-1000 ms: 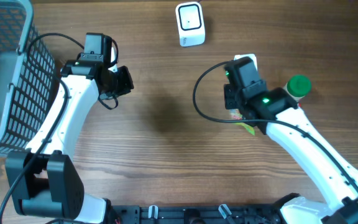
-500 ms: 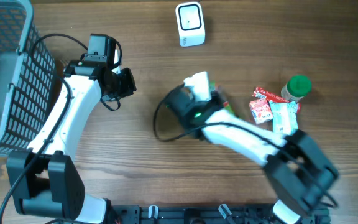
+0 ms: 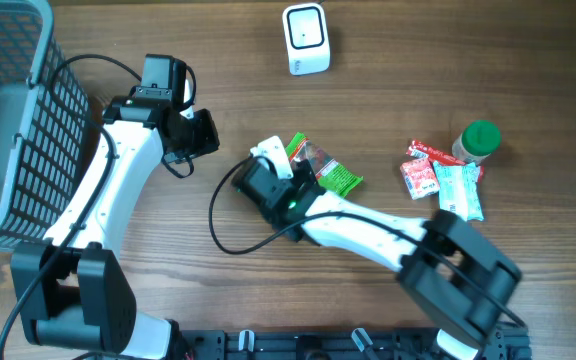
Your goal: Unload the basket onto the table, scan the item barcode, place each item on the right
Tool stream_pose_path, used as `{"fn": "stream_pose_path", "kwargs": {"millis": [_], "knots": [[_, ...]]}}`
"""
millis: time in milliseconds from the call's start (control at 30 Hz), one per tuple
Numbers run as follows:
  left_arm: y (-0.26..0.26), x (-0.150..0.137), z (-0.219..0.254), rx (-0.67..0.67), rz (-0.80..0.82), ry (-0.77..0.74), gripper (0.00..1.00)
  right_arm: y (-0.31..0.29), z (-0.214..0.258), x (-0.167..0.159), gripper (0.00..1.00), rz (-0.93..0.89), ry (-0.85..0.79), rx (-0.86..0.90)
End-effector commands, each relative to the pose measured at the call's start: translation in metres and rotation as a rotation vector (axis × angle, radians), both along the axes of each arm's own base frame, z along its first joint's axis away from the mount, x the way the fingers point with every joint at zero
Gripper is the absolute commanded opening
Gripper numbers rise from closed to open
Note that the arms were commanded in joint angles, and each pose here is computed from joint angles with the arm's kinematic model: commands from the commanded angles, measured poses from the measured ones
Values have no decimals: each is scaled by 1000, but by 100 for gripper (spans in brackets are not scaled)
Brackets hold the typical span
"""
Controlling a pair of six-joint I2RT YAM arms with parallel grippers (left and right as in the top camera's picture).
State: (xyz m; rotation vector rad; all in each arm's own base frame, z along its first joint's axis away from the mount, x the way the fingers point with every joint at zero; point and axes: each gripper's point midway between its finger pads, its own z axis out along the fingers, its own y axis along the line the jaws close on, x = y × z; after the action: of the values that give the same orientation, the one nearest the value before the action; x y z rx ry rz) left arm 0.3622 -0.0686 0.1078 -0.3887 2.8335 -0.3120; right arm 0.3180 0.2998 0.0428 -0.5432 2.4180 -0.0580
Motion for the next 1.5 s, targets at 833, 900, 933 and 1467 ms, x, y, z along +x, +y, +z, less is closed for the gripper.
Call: {"fn": "stream_pose_path", "kwargs": {"millis": [833, 900, 933, 1467], "knots": [[-128, -24, -67, -44, -264, 72, 10, -77, -15, -26, 8, -219, 729, 483], [-126, -23, -76, -24, -261, 84, 11, -80, -32, -33, 6, -241, 780, 450], [-125, -23, -78, -20, -258, 89, 11, -81, -35, -34, 6, -246, 787, 444], [-110, -57, -108, 31, -255, 245, 11, -94, 9, -17, 14, -155, 724, 534]]}}
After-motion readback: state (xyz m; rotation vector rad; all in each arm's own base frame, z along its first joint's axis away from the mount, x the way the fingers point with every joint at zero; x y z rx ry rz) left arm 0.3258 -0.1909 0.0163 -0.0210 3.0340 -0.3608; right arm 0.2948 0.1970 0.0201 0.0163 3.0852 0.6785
